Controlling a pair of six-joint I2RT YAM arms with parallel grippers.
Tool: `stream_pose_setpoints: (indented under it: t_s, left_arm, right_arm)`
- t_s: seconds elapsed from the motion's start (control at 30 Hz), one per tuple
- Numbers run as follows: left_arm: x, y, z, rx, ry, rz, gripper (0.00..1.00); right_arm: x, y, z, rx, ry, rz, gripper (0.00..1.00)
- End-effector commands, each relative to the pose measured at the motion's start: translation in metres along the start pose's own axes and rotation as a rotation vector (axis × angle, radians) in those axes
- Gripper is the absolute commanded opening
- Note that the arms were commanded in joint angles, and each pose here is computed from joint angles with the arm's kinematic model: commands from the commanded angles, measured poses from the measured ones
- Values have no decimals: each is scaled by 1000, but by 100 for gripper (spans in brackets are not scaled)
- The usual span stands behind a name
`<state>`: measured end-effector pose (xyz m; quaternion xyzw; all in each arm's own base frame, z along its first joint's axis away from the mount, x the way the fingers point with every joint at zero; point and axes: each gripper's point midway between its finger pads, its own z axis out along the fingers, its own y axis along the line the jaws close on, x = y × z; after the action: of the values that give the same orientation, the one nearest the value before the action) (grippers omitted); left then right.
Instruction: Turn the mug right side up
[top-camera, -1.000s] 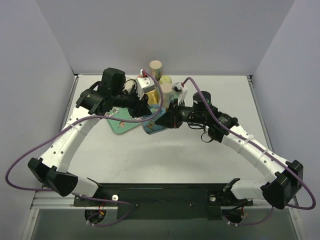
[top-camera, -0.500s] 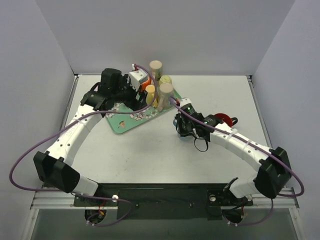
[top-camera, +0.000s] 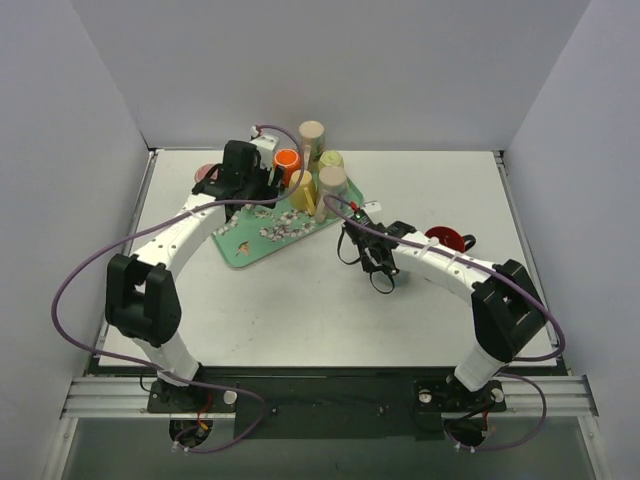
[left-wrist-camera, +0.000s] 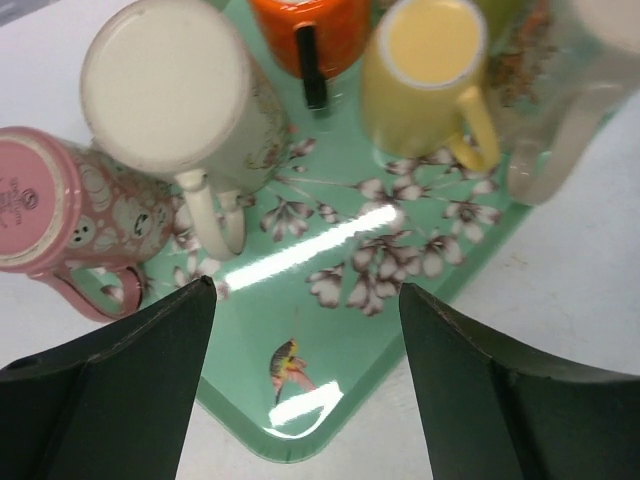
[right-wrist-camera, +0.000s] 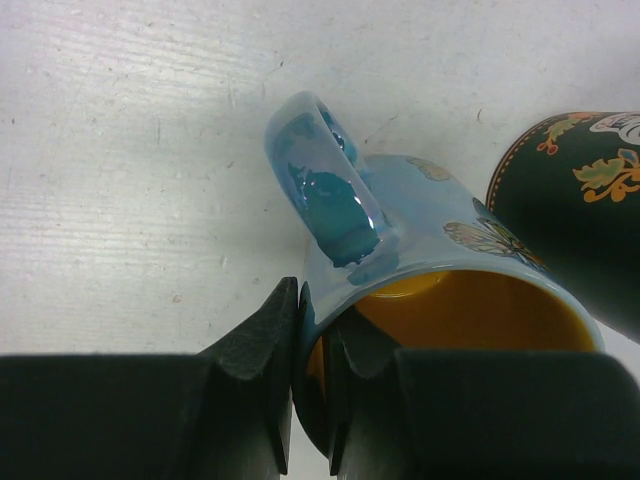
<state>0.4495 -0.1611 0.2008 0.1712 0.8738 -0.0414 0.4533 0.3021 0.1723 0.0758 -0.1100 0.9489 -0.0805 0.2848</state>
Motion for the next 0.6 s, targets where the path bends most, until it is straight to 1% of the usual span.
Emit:
stream_pose_setpoints:
  t_s: [0.0, 0.03, 0.1, 0.13, 0.23, 0.27, 0.5, 0.53, 0.57]
  left_arm:
    - [-27, 54, 16, -187, -90, -23, 84]
    - [-23, 57, 24, -195, -83, -15, 84]
    - [-14, 66, 38, -220, -68, 7, 82]
    - [-12, 75, 41, -242, -62, 10, 82]
    - [-1, 89, 62, -264, -40, 17, 79]
    - [1, 94, 66, -278, -36, 24, 76]
    - [19, 115, 93, -305, 0, 16, 75]
    - [20, 116, 95, -299, -3, 13, 75]
    - [22, 116, 95, -292, -2, 11, 75]
  right_arm:
    - [-29, -12, -9, 48, -77, 51, 0]
    - [-28, -10, -9, 40, -70, 49, 1]
    - [-28, -7, -9, 21, -61, 49, 9]
    - [-28, -7, -10, 17, -62, 53, 11]
    - [-29, -6, -13, 5, -69, 58, 12]
    - [-28, -6, -13, 1, -67, 59, 12]
    - [-22, -5, -4, -4, -55, 63, 12]
    - [-23, -2, -3, -18, -58, 71, 16]
    - [-18, -3, 0, -23, -49, 74, 23]
